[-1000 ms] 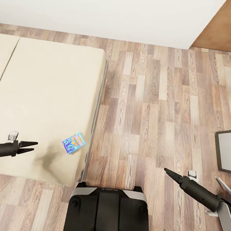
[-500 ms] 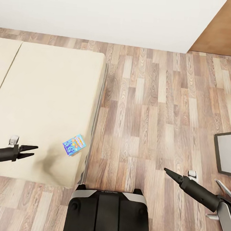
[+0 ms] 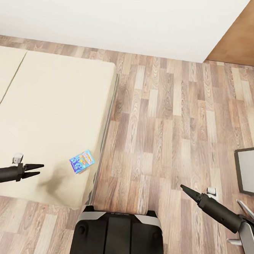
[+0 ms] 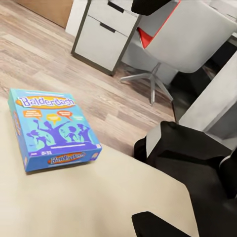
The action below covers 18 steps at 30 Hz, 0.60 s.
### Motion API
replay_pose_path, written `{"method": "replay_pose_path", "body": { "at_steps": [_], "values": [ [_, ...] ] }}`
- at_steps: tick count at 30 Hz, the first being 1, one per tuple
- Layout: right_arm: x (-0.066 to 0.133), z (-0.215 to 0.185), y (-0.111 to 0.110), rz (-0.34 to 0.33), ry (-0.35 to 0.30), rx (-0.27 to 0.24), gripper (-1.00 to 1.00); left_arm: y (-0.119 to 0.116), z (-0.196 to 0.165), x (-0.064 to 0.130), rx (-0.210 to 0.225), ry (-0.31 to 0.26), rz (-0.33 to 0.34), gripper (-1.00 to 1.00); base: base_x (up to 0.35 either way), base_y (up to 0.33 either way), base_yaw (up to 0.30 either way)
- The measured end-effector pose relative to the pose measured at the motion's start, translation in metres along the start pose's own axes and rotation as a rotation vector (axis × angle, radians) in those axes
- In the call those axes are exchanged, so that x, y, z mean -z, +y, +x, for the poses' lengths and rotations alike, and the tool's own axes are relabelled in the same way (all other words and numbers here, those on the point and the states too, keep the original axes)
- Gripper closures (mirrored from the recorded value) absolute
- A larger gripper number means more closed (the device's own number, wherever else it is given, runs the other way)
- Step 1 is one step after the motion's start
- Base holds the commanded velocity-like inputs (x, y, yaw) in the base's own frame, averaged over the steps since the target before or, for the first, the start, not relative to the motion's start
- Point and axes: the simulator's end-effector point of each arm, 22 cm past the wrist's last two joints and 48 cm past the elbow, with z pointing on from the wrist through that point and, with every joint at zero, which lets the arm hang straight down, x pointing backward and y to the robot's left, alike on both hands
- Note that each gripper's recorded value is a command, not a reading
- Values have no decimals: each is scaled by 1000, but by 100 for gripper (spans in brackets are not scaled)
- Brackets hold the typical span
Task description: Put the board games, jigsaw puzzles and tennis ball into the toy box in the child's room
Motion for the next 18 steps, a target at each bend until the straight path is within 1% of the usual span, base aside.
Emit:
{"method": "replay_pose_path", "body": {
  "at_steps": [4, 9, 13, 18],
  "values": [
    [1, -2, 3, -3, -3, 5, -100, -5, -1, 1, -5, -4, 12, -100, 0, 0, 0],
    [1, -4, 6, -7, -7, 11, -100, -13, -2, 4, -12, -7, 39, -100, 0, 0, 0],
    [2, -5, 9, -12, -10, 15, -100, -23, -3, 7, -18, -7, 73, -100, 0, 0, 0],
    [3, -7, 13, -19, -14, 21, -100, -30, -4, 9, -24, -10, 92, -100, 0, 0, 0]
  ]
}}
